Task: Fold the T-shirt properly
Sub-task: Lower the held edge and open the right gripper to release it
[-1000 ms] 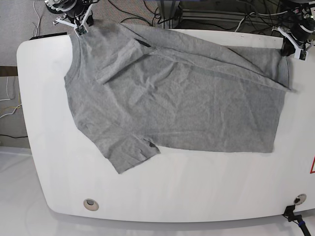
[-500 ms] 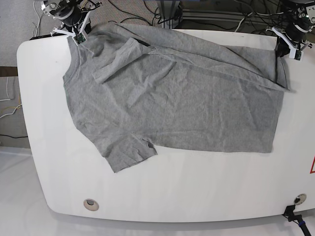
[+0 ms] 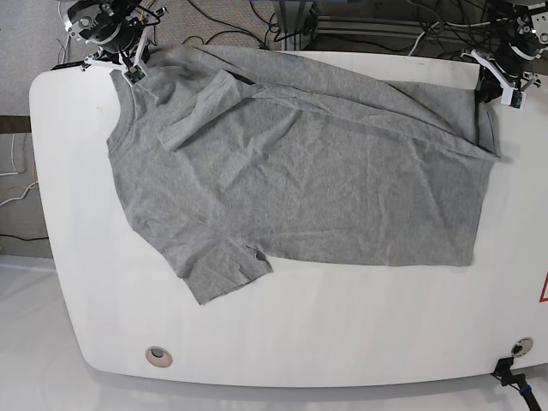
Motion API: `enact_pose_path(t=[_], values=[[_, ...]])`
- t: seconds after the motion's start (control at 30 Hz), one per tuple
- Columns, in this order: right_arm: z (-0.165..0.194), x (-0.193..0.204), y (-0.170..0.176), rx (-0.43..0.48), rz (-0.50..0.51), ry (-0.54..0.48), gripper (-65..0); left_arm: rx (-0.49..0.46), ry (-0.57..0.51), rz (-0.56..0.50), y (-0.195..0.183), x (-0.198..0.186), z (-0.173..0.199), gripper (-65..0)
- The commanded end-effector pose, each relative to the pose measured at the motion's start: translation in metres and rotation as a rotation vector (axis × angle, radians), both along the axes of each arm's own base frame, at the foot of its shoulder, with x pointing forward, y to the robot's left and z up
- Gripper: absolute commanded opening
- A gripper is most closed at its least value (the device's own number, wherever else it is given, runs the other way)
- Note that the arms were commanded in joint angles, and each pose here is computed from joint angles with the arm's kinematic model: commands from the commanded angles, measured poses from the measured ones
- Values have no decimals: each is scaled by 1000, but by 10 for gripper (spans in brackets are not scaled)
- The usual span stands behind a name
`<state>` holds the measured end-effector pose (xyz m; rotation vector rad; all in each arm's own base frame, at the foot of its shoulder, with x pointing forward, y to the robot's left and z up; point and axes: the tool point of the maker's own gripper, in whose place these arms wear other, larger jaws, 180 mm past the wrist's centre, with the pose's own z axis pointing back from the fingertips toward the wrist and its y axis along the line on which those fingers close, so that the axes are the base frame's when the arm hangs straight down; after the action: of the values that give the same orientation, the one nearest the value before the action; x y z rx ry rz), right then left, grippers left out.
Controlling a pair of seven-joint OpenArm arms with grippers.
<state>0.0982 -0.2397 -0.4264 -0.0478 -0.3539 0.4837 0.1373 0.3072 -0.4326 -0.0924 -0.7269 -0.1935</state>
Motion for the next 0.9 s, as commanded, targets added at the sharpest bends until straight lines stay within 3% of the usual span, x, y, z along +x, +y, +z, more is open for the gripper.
enact_pose_path(t=[0.0, 0.1, 0.37, 0.6, 0.73, 0.87], values=[[16, 28, 0, 17, -17, -127, -624, 94, 291, -60, 4, -57, -39, -616], [20, 32, 2, 19, -14, -141, -519, 108, 263, -37, 8, -46, -37, -509], [35, 45, 7, 12, 8, -195, -362, 121, 240, -21, 12, -35, -34, -494], [35, 33, -10, -37, -20, -157, -357, 122, 241, -22, 12, -34, -34, -494], [43, 34, -28, -73, -51, -175, -357, 123, 229, -22, 12, -29, -33, -494], [54, 54, -34, -90, -15, -220, -357, 122, 230, -23, 12, -28, -34, -494]])
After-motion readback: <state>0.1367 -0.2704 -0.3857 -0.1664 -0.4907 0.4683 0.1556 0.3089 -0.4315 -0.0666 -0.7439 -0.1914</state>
